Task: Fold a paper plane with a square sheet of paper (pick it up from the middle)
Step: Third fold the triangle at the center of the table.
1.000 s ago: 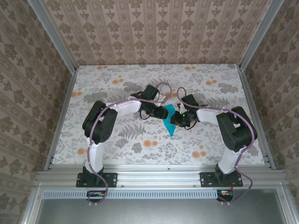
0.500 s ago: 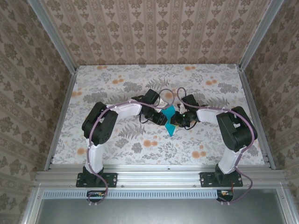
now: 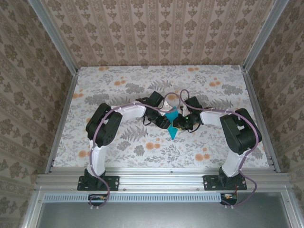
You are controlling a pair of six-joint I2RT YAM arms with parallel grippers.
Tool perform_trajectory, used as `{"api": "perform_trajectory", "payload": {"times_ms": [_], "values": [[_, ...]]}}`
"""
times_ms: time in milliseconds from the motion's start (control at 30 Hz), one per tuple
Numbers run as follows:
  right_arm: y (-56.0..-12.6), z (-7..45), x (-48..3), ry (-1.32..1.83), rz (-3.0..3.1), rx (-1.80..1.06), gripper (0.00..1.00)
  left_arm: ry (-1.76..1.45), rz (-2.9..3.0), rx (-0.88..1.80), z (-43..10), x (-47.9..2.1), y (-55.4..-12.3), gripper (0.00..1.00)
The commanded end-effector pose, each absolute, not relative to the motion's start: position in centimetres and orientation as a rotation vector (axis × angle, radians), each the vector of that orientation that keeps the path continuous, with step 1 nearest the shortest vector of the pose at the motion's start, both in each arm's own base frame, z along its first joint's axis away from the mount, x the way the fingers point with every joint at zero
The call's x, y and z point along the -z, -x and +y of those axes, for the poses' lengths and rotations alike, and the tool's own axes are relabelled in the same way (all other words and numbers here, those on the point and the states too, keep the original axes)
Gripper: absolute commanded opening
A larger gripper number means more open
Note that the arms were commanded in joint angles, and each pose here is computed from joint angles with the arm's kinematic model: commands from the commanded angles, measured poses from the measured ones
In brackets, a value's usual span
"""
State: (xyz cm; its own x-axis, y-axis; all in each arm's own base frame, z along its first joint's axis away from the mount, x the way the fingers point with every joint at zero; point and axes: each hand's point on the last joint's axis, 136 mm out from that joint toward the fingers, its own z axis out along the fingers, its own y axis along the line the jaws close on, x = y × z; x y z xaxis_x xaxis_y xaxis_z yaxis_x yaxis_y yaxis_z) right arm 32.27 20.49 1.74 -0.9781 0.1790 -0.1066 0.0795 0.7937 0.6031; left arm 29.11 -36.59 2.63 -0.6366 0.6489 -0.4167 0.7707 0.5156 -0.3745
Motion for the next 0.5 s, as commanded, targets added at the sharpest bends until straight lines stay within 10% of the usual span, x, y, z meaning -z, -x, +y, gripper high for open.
{"api": "perform_trajectory", "payload": {"times_ms": [0,467], "values": [[-32.0,21.1,-2.5,-0.204,2.802,-1.006,0.18,-1.256,2.532,0.730,-36.7,-0.8,-29.5,0.38],[-32.7,21.1,-4.0,-0.265,2.714,-1.140,0.18,-1.375,2.607,0.370,-34.6,3.3,-29.3,0.35]]}}
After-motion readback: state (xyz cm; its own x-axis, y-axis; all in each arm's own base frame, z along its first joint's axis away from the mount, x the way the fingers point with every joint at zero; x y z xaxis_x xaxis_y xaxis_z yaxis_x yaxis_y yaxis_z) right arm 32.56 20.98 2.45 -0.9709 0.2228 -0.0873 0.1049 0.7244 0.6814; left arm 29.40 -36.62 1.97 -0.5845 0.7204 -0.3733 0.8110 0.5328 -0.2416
